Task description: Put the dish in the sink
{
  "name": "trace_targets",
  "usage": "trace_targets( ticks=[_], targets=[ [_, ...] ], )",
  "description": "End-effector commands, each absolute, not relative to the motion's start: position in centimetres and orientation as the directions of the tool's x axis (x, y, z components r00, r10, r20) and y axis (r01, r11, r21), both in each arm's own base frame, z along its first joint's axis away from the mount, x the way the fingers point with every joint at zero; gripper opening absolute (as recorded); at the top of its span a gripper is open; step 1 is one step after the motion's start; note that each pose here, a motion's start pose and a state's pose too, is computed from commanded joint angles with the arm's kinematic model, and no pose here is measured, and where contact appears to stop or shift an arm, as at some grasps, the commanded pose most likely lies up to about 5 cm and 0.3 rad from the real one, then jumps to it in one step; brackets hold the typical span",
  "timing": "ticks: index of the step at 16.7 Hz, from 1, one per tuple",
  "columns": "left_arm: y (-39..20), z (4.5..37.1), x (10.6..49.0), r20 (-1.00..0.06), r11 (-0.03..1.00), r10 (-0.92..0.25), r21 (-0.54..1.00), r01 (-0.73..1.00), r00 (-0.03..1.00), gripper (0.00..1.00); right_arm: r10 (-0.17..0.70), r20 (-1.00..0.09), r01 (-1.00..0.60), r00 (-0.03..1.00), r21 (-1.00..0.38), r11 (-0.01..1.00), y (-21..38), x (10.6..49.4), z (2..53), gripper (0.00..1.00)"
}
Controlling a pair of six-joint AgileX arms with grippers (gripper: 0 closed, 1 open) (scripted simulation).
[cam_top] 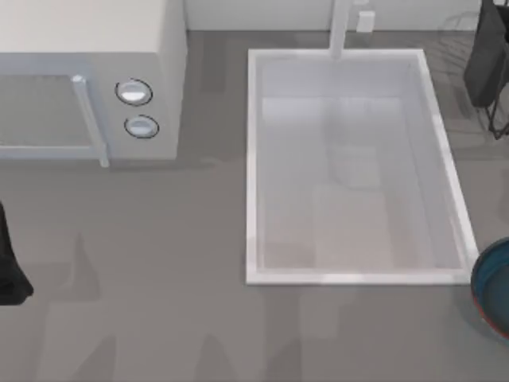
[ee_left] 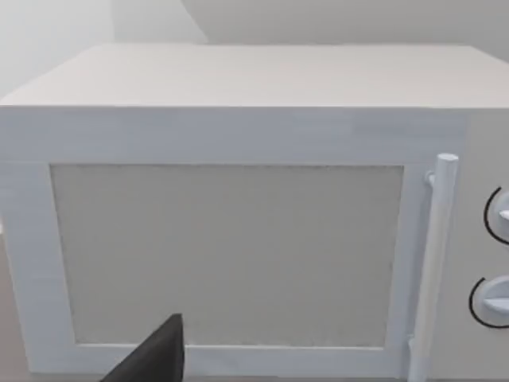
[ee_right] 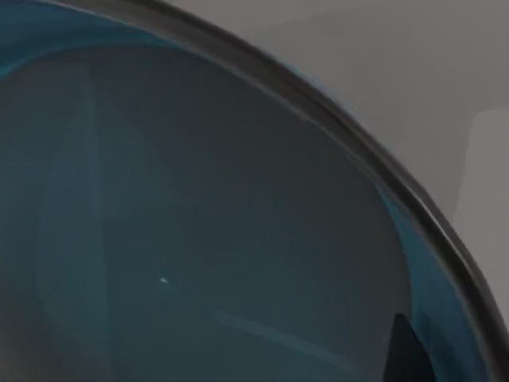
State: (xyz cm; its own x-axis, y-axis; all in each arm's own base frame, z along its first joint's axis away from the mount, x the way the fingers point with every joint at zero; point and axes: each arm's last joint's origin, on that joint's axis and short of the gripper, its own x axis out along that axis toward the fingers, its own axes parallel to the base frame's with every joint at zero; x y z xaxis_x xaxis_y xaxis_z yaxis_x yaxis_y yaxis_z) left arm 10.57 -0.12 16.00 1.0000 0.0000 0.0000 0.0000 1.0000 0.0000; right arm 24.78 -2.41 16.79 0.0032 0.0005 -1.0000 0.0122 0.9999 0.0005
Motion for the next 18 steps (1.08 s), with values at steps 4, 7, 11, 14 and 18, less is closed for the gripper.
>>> trace_targets(
  ticks=[4,7,11,14,18],
  targets=[
    [-0.1,16.0,10.6,0.0,1.0,0.0,0.0,0.0,1.0,1.0,0.004,-0.999,0.011,-0.032,0.004,1.0,-2.4,24.7,22.3,0.0],
    [-0.1,16.0,10.6,0.0,1.0,0.0,0.0,0.0,1.0,1.0,0.002,-1.0,0.01,-0.021,0.002,1.0,-2.3,24.0,26.1,0.0],
    [-0.1,16.0,10.6,0.0,1.0,0.0,0.0,0.0,1.0,1.0,-0.001,-1.0,0.009,0.002,-0.001,1.0,-2.2,23.5,27.9,0.0],
    [-0.1,16.0,10.6,0.0,1.0,0.0,0.0,0.0,1.0,1.0,0.0,-1.0,0.008,-0.002,0.0,1.0,-2.2,23.6,27.8,0.0],
    [-0.1,16.0,10.6,0.0,1.0,0.0,0.0,0.0,1.0,1.0,-0.025,-0.999,-0.009,0.042,-0.025,1.0,-1.8,24.3,27.5,0.0]
  ],
)
